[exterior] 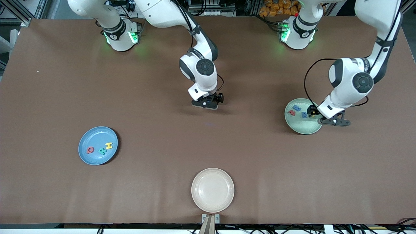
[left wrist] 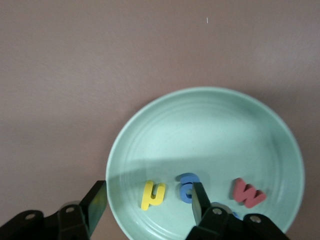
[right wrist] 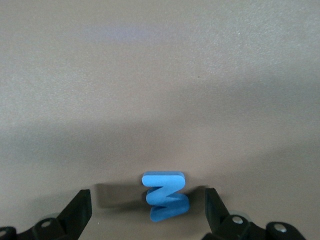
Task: Sort uppercase to blue plate, lowercase to green plate
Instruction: 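Lift the blue M with the right gripper while the left gripper withdraws, then carry the blue M to the blue plate and release it with the right gripper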
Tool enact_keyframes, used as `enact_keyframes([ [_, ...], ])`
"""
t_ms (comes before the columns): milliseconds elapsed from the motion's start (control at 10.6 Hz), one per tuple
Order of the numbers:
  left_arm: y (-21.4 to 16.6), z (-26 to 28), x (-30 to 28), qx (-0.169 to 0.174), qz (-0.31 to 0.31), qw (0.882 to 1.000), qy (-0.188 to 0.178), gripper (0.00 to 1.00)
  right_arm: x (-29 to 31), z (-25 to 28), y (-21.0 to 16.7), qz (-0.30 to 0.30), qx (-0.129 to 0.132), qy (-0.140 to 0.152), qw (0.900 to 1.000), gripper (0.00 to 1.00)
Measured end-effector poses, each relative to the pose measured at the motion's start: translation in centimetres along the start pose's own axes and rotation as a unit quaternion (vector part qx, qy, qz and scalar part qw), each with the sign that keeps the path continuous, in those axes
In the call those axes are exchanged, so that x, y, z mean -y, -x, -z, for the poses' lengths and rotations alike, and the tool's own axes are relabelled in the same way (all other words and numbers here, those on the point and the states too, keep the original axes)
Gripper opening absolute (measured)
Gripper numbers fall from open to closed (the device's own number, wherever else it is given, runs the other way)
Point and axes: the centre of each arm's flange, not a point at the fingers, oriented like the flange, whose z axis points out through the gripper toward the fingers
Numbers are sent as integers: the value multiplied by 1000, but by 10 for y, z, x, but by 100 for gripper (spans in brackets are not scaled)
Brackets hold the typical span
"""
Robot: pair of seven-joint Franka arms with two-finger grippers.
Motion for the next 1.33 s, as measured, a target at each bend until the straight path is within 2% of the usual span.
enact_keyframes([
  [284,-40,71,-17,-6,51,999,-1,77,0,0,-1,-1,0,0,1000,99],
  [663,-87,200,-5,-8,75,997,0,77,0,4,-2,-2,-3,-3,1000,44],
  [758,-92,224,-4,-13,76,997,0,77,0,5,-3,-2,-3,-3,1000,34],
  [1042,-97,282,0,-35,79,996,0,80,-1,7,-9,-7,-9,-6,1000,34],
  [1136,-94,300,0,-36,81,996,2,80,-7,14,-26,-19,-21,-9,1000,34],
  [1326,-83,332,-1,-30,82,996,11,80,-37,48,-87,-60,-55,-18,997,34],
])
